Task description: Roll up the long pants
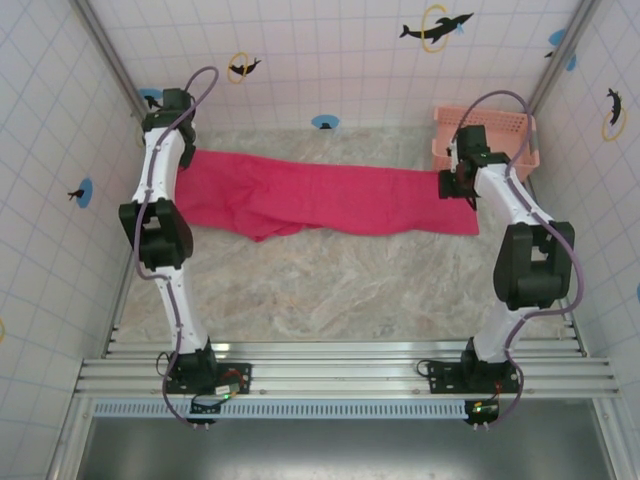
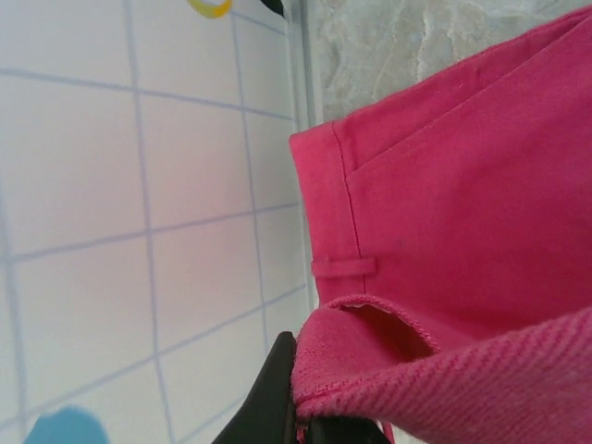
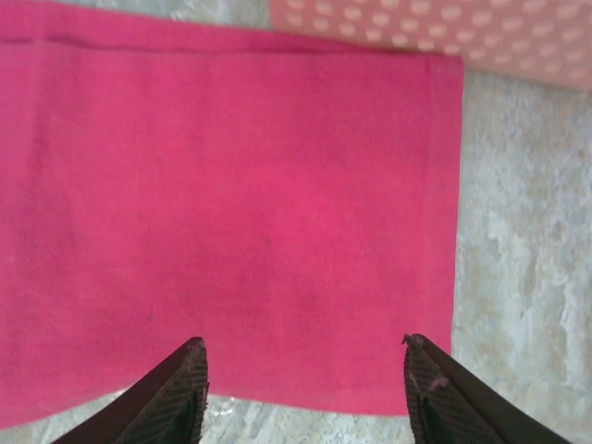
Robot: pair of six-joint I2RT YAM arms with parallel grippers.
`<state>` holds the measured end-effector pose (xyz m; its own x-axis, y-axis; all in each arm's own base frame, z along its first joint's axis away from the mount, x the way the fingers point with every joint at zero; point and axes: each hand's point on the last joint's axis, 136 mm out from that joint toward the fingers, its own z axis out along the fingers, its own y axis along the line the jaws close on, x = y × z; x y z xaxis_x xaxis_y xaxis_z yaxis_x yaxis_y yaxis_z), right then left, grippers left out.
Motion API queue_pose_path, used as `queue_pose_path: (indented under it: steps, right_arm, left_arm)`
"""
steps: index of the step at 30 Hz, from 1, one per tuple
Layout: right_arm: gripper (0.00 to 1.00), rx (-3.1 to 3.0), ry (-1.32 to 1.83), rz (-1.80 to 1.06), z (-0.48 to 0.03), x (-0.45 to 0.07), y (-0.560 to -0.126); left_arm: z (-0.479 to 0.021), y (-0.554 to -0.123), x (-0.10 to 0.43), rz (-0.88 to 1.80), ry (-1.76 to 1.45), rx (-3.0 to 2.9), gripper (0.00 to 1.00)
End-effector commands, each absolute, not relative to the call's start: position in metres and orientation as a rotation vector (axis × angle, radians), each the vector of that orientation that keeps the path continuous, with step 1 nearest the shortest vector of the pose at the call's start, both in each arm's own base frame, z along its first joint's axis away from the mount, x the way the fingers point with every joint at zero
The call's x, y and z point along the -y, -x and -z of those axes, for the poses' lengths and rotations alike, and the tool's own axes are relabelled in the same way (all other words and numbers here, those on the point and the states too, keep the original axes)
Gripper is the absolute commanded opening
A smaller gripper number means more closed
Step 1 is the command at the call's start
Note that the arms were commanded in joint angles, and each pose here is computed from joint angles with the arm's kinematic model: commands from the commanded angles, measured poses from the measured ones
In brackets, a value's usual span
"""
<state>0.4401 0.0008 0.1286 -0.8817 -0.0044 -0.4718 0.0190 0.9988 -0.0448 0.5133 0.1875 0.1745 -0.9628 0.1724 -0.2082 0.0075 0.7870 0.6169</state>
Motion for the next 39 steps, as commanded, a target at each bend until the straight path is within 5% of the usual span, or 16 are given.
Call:
queue_pose_path:
  steps: [1, 5, 9, 18, 32, 36, 39]
  right_arm:
    - [0.6, -2.665, -0.093, 0.006, -0.133, 0.019, -0.418]
    - [0.63, -2.707, -0.226, -0.108, -0.119, 0.041, -0.395]
    - [0.66, -2.707, -0.361, -0.284, -0.102, 0.052, -0.381]
    - [0.67, -2.72, -0.509, -0.521, -0.061, 0.05, -0.39]
    - [0.62, -2.787, -0.617, -0.507, -0.009, 0.04, -0.399]
    - [0.52, -2.768, -0.665, -0.535, 0.0, 0.035, -0.406]
    - [0.34, -2.747, -0.699, -0.551, 0.0, 0.037, -0.409]
  left_arm:
    - [-0.124, -0.505, -0.205, -0.959, -0.223, -2.887, 0.35]
    - [-0.096, -0.507, -0.215, -0.909, -0.168, -2.919, 0.77]
    - [-0.093, -0.511, -0.222, -0.917, -0.15, -2.901, 0.97]
    - [-0.097, -0.497, -0.185, -0.652, -0.114, -2.909, 0.97]
    - [-0.108, -0.478, -0.137, -0.563, -0.18, -2.868, 0.97]
    - [-0.113, -0.48, -0.116, -0.533, -0.237, -2.859, 0.97]
    - [-0.12, -0.481, -0.089, -0.481, -0.286, -2.826, 0.97]
